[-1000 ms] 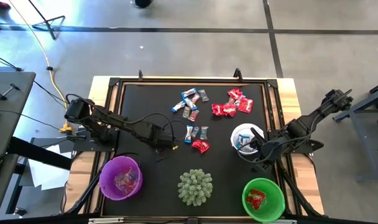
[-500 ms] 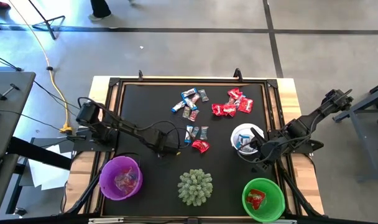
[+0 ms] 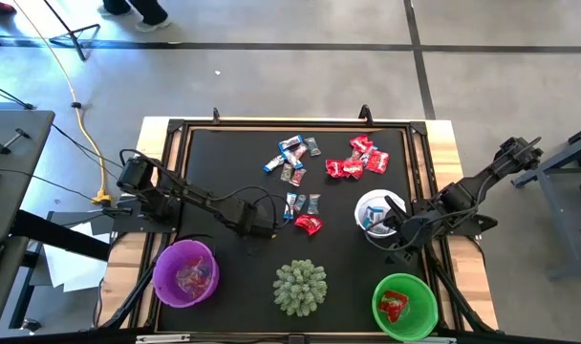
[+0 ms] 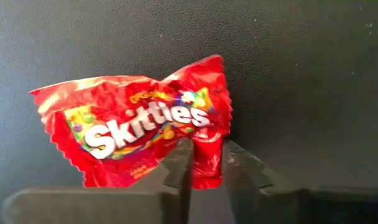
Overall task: Sort candy
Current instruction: Put the red candy wrapper into the green bin
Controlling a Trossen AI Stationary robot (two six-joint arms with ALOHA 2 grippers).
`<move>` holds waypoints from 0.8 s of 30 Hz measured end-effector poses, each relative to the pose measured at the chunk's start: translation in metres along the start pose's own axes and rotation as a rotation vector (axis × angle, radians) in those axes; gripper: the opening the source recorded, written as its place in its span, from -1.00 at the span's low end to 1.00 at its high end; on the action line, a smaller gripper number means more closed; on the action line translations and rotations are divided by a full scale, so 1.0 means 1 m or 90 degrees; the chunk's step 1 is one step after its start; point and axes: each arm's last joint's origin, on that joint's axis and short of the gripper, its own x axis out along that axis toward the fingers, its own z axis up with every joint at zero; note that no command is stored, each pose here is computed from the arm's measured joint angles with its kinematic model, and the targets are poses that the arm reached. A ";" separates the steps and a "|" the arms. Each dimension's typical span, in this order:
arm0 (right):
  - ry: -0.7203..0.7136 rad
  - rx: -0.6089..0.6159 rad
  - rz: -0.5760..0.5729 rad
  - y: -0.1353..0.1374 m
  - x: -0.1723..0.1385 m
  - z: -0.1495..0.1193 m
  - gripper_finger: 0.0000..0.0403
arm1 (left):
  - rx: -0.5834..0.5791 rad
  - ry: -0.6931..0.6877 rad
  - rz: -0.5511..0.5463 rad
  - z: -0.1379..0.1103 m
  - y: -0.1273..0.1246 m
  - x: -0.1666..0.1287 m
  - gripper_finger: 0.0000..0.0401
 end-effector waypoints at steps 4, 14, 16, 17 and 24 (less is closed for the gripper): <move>0.000 0.000 0.000 0.000 0.000 0.000 -0.26 | -0.023 -0.002 0.002 0.000 0.000 0.000 -0.95; 0.000 -0.004 0.000 0.000 0.000 0.000 -0.26 | -0.043 -0.009 -0.002 0.001 0.001 -0.009 -0.99; 0.000 -0.011 0.000 0.000 0.000 0.000 -0.26 | -0.049 -0.025 -0.005 0.003 0.002 -0.015 -1.00; 0.000 -0.012 0.000 0.000 0.000 0.000 -0.26 | -0.052 -0.031 0.001 0.003 0.003 -0.017 -1.00; -0.007 -0.012 -0.002 0.000 0.000 0.000 -0.26 | -0.064 -0.061 -0.041 0.009 0.001 -0.041 -1.00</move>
